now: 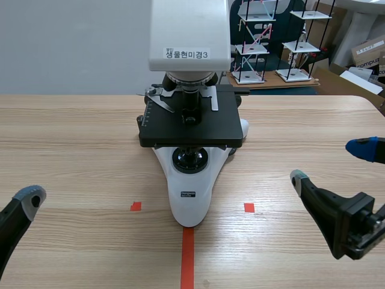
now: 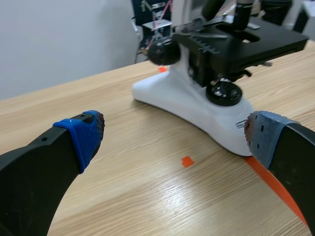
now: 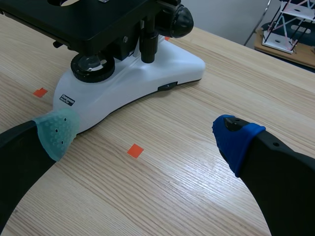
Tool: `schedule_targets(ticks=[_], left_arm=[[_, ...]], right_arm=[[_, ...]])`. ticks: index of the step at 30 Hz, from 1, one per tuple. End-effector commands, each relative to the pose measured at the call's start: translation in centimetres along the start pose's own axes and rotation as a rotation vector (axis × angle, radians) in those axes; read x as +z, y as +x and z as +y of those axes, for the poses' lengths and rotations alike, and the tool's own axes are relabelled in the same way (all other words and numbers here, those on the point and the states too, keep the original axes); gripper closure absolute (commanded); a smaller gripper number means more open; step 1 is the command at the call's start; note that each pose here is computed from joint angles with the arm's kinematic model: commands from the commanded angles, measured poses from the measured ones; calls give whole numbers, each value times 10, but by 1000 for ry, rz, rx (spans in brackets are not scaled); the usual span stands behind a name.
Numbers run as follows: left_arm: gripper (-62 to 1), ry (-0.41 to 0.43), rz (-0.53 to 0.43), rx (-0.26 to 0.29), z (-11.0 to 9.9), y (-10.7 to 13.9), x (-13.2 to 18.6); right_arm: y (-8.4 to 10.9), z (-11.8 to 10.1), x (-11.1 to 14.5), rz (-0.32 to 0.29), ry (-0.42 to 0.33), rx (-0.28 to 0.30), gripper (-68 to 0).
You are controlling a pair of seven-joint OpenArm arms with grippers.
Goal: Return to the home posture
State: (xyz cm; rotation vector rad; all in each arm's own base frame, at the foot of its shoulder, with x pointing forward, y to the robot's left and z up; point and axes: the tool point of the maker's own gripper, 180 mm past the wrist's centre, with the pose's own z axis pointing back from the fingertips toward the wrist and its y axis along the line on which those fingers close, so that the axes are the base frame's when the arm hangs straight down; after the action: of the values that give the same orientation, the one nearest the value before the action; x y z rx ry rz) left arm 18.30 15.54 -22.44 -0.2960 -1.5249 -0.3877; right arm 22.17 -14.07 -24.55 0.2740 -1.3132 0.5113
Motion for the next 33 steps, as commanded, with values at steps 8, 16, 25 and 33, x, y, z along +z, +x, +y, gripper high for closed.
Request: schedule_targets(ticks=[8, 16, 25, 33], left_arm=[[-602, 49, -24, 17, 4, 4, 6], [-602, 63, -88, -11, 7, 16, 7], [-602, 57, -90, -24, 6, 16, 5], [-602, 131, -93, -82, 19, 18, 7]], right_arm=[[12, -3, -1, -37, -5, 17, -591], [12, -3, -1, -37, -5, 17, -591], [12, -3, -1, -37, -5, 17, -591], [12, -3, -1, -37, -5, 17, -591]])
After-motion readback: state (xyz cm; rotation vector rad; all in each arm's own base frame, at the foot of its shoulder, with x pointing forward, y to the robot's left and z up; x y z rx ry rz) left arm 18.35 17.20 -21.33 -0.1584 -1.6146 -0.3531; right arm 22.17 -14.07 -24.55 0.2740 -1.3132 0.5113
